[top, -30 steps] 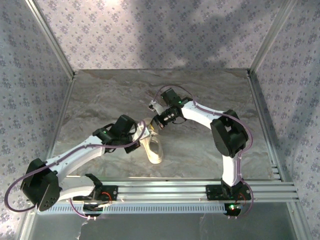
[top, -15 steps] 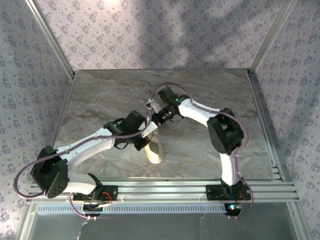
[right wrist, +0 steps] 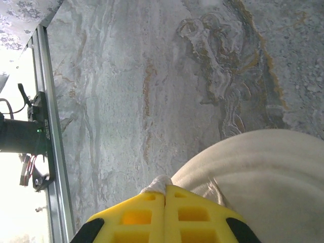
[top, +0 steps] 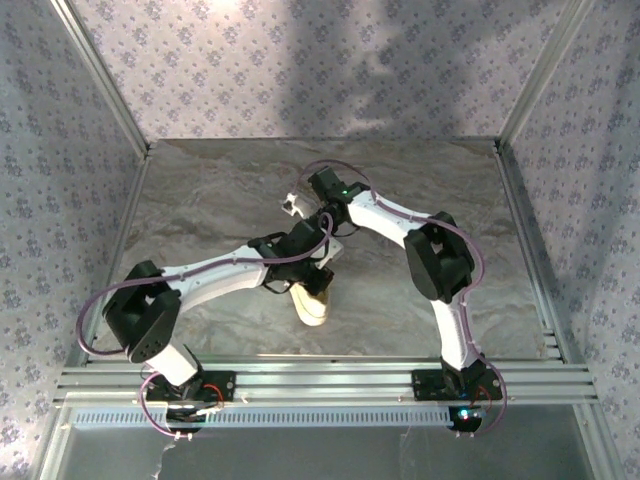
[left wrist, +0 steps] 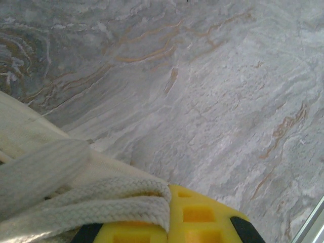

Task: Tie the shoes

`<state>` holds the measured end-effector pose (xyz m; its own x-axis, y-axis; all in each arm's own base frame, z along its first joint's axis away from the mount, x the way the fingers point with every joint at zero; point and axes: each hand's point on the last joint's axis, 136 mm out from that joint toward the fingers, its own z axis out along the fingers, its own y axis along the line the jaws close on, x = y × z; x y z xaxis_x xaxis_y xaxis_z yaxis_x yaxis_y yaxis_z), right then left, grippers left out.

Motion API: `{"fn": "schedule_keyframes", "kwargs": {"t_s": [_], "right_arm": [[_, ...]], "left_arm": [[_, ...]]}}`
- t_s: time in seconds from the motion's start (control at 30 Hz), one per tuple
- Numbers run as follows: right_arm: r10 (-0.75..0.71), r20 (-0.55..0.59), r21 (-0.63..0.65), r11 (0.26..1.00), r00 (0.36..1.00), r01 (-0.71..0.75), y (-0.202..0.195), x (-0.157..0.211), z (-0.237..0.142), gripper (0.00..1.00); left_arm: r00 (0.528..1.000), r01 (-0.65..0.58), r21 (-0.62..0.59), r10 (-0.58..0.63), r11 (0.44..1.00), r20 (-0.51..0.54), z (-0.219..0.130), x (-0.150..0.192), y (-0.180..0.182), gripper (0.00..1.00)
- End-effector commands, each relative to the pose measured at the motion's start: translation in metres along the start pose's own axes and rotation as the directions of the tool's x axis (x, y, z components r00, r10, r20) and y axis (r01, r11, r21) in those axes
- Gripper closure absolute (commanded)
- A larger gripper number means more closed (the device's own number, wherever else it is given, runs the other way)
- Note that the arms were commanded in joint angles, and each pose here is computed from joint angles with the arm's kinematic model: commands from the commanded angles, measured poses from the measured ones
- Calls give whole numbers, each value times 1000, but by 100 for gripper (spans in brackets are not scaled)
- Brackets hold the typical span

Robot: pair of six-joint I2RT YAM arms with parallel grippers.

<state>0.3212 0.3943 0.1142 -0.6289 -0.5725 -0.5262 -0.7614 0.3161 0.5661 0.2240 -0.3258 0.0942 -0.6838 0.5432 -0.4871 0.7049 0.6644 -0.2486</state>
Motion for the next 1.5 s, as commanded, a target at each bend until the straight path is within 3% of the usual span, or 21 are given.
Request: {"fn": "schedule_keyframes", "kwargs": {"t_s": [0.0,0.3,0.37,0.43,0.5,0.57,0.83,1.03,1.13,1.3,1.47], "right_arm": [[-32,-11,-52,998,999,31,11,-5,7,100],[-49,-14,-14,999,999,48,16,-12,15,100],[-35,-9,23,999,999,35,10,-14,13,96],[-22,-3,60,998,1000,22,5,-16,8,83],[-17,6,94,995,1000,16,3,-20,0,68],[-16,13,113,994,1000,14,5,-23,-12,61],[12,65,207,978,998,-25,4,-32,-71,47],[39,80,239,969,996,-57,6,4,-111,43],[-3,29,230,973,1000,-4,20,35,-111,39],[-64,-82,231,970,995,82,35,74,-93,37],[36,-88,194,981,995,-18,29,76,-79,37]], "left_arm": [[999,48,22,-48,999,-8,10,-1,-6,100],[999,19,-34,-20,999,-25,4,7,2,98],[1000,3,-68,-4,998,-10,-4,7,7,77],[1000,-21,-88,23,996,20,-11,6,10,62],[997,-48,-96,53,994,48,-19,4,11,55],[994,-74,-91,81,993,76,-29,0,8,52],[962,-175,-59,184,983,202,-76,-13,0,44],[938,-197,-116,222,973,268,-111,-6,31,43],[926,-187,-166,230,968,299,-120,3,58,41],[883,-309,-193,356,931,305,-125,18,80,41],[873,-344,-243,404,907,273,-129,19,95,42]]}}
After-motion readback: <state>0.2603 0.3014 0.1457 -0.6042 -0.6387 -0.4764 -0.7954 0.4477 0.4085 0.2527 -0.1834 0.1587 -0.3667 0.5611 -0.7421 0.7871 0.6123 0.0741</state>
